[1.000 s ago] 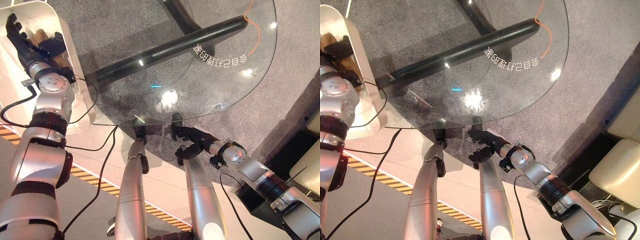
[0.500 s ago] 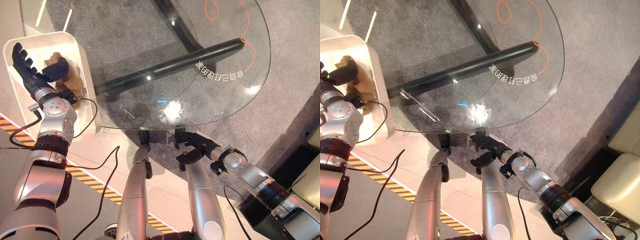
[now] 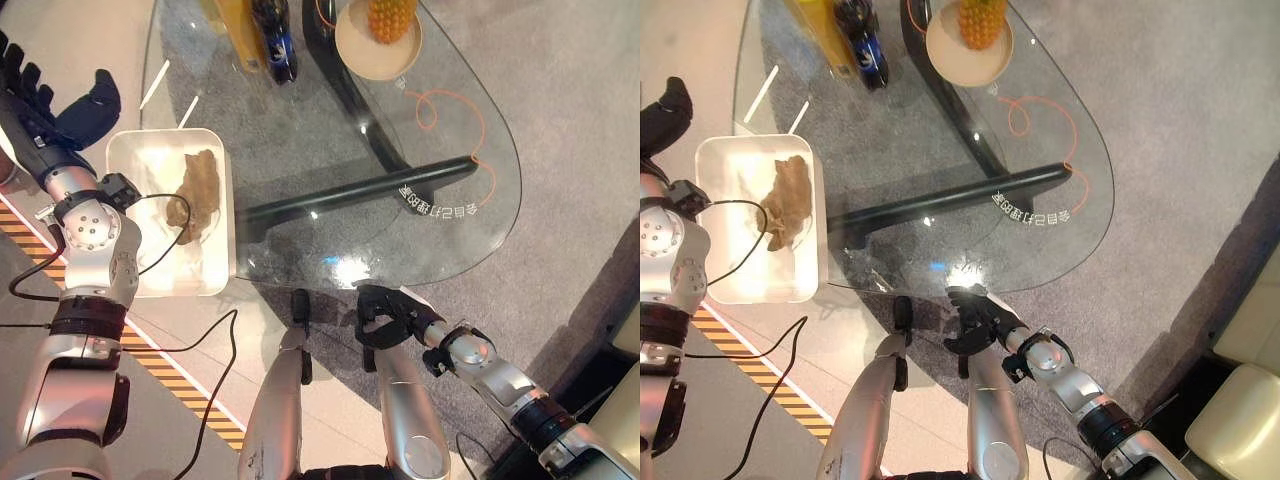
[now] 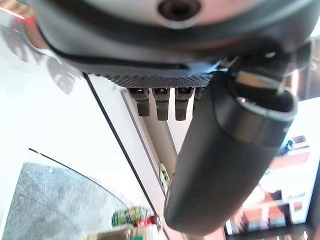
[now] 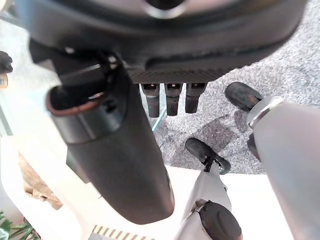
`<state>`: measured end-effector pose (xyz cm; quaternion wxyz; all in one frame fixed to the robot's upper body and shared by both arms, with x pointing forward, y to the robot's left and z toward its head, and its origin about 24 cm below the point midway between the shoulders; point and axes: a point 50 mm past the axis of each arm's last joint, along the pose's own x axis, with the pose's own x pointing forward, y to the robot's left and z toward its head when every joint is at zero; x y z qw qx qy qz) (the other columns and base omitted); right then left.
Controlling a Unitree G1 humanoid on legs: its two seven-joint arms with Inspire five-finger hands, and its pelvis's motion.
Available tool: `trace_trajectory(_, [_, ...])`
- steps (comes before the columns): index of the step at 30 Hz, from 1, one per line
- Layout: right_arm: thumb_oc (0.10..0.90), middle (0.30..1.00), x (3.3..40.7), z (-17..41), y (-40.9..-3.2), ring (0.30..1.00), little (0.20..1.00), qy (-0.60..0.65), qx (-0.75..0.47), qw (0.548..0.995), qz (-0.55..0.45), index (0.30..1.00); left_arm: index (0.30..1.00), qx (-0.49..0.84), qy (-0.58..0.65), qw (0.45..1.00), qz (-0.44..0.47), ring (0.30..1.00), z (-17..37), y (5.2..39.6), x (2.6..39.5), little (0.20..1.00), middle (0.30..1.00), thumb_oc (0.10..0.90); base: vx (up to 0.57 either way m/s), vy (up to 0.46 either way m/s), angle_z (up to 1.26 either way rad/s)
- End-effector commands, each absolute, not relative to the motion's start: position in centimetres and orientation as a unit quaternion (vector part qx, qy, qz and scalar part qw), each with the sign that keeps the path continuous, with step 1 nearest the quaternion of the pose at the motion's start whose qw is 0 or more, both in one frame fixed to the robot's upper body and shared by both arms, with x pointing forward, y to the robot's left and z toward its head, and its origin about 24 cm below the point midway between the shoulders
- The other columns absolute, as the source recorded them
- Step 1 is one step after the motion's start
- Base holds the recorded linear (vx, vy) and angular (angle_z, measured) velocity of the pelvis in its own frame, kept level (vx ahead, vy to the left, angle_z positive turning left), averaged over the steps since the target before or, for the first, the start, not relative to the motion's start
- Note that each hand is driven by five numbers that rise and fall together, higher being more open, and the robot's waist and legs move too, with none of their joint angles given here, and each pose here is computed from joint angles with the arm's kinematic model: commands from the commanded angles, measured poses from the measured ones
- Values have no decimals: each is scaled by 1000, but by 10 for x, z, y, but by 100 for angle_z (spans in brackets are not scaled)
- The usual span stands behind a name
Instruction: Wipe the table with a cloth and put it in the basket.
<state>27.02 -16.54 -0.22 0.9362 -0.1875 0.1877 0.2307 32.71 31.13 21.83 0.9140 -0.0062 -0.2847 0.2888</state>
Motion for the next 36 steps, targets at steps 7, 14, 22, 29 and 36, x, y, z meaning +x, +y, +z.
trace_trajectory(7, [800,900,228,-46,-181,900,900,234,-123,950,167,900,900,2,-128,975,180,900,97,273,285,900,900,800,40,-89,2])
trace_trajectory(14, [800,900,192,-84,-198,900,900,342,-74,929,118,900,900,-11,129,985,110,900,-24,248,229,900,900,800,68,-110,9])
trace_trajectory(22, [800,900,155,-127,-207,900,900,453,-44,886,85,900,900,-22,383,921,63,900,-119,218,160,900,900,800,42,-77,-3])
trace_trajectory(29, [800,900,128,-151,-204,900,900,526,-1,849,46,900,900,-35,512,857,44,900,-156,200,118,900,900,800,8,-50,-10])
trace_trajectory(36, [800,900,110,-160,-203,900,900,562,12,826,29,900,900,-27,532,846,29,900,-161,196,113,900,900,800,0,-10,-8])
